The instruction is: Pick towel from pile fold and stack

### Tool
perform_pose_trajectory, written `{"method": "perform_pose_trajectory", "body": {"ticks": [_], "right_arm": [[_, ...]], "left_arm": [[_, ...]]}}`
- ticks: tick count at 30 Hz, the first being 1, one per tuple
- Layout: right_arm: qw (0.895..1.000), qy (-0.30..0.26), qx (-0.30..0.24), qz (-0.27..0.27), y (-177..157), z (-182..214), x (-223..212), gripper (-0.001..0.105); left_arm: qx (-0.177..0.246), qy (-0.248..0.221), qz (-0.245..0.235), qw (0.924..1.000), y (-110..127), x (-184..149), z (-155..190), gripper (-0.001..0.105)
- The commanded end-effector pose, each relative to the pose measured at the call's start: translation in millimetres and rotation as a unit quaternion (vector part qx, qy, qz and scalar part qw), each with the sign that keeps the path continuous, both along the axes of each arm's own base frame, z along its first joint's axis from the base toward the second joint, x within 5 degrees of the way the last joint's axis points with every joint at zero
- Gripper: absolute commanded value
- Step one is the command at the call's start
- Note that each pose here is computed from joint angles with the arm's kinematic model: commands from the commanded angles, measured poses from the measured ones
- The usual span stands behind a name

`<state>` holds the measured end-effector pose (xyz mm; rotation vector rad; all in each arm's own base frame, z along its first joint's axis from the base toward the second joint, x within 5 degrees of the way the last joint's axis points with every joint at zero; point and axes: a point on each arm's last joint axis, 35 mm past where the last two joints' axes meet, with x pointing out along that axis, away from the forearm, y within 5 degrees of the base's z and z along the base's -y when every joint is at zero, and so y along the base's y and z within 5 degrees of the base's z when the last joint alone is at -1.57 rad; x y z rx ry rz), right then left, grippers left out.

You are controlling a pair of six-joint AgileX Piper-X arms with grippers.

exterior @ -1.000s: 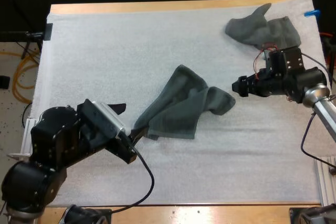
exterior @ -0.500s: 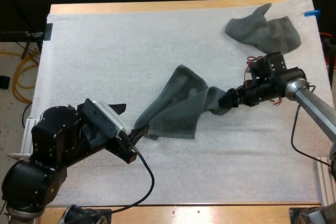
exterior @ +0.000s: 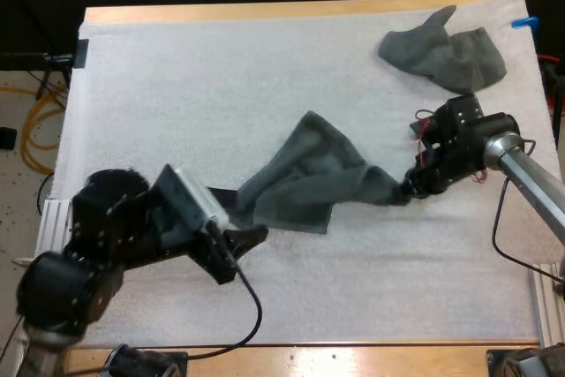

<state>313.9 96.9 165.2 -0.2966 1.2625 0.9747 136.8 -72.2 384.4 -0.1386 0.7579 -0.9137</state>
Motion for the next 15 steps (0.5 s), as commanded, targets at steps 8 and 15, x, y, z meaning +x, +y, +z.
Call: {"method": "perform_pose_trajectory", "body": {"ticks": [8,15], "right_arm": [[0.991,-0.08,-0.104,0.021,-17,26,-32,0.001],[0.975,-0.123,-0.176,-0.051,-29,23,-53,0.001]], "left_arm": [[0.036,0.034,-0.129,0.9904,-54,21,-28,0.068],[0.11,0.01,-0.123,0.9863,-98,45,-58,0.068]]}}
